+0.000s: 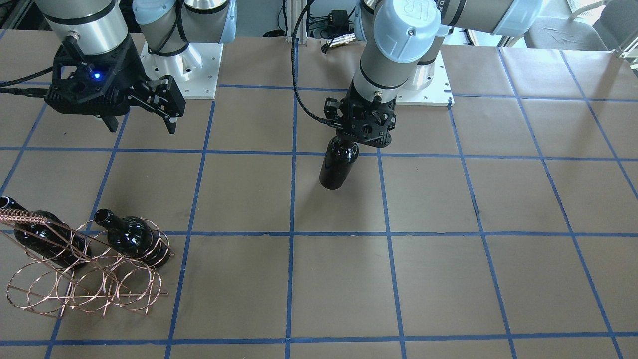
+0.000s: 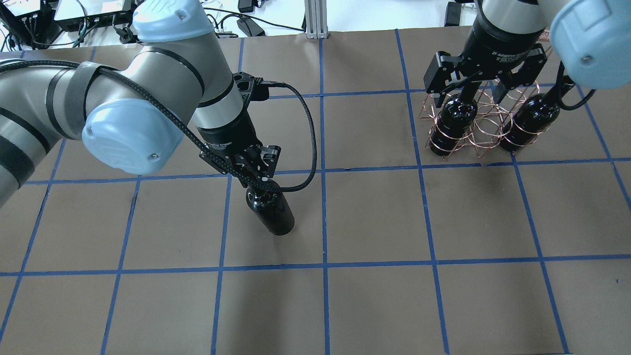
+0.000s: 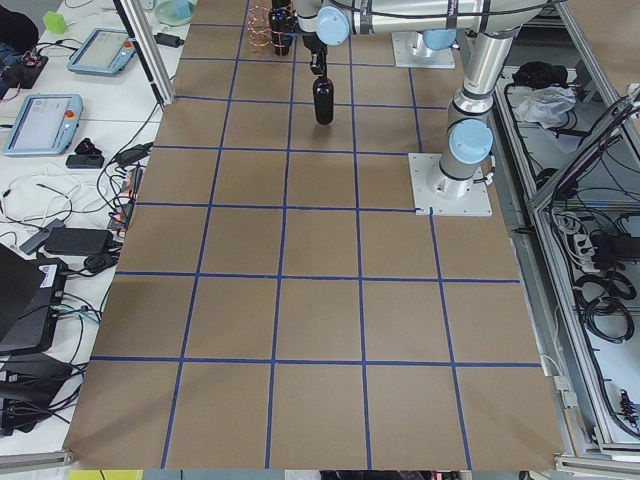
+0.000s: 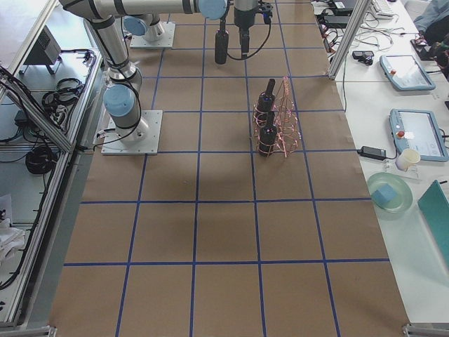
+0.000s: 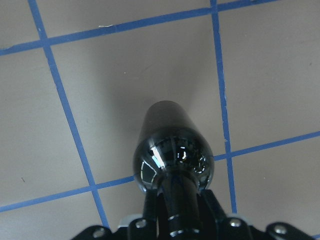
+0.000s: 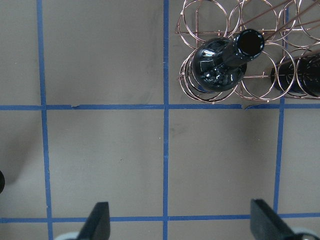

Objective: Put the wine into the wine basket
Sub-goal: 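Carry the bottle toward the table center and stand it upright, then open the left gripper and raise it away while the right arm moves toward the bottle, then lower the right gripper over the upright bottle and grasp its neck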

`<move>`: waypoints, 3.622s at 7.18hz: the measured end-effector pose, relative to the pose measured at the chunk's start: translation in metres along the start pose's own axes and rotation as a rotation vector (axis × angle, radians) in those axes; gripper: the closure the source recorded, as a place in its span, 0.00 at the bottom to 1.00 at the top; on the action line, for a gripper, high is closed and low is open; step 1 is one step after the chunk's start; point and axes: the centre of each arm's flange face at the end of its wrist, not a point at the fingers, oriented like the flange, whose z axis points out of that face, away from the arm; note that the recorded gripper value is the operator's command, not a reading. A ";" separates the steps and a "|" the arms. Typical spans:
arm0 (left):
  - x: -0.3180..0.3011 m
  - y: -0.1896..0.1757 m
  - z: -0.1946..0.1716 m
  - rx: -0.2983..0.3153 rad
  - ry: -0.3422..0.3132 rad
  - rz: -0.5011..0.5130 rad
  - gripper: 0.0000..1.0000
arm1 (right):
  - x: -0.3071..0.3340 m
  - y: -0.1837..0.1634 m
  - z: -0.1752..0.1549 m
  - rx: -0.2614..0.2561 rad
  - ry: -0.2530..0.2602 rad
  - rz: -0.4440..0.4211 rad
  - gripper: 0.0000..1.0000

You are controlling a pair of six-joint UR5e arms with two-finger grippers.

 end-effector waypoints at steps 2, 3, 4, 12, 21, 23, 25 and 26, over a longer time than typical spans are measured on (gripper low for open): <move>-0.001 0.004 0.009 -0.019 -0.002 -0.006 1.00 | 0.000 0.000 0.000 -0.001 0.000 0.000 0.01; -0.002 0.004 0.011 -0.023 -0.002 -0.008 1.00 | 0.000 0.000 0.000 -0.002 0.000 0.000 0.01; -0.002 0.004 0.012 -0.027 -0.002 -0.010 1.00 | 0.000 0.000 0.000 -0.002 0.001 0.000 0.01; -0.003 0.005 -0.030 0.004 0.002 -0.090 0.00 | 0.000 0.001 0.001 -0.004 0.001 -0.001 0.01; -0.205 -0.004 -0.151 0.173 -0.164 -0.322 0.00 | -0.119 0.052 -0.016 0.040 -0.024 0.121 0.04; -0.210 0.011 -0.149 0.113 -0.191 -0.287 0.00 | -0.195 0.091 -0.018 0.063 -0.040 0.101 0.01; -0.211 0.016 -0.147 0.092 -0.210 -0.280 0.00 | -0.271 0.124 -0.002 0.080 -0.068 0.093 0.01; -0.212 0.016 -0.146 0.089 -0.209 -0.279 0.00 | -0.291 0.128 0.012 0.067 -0.066 0.111 0.01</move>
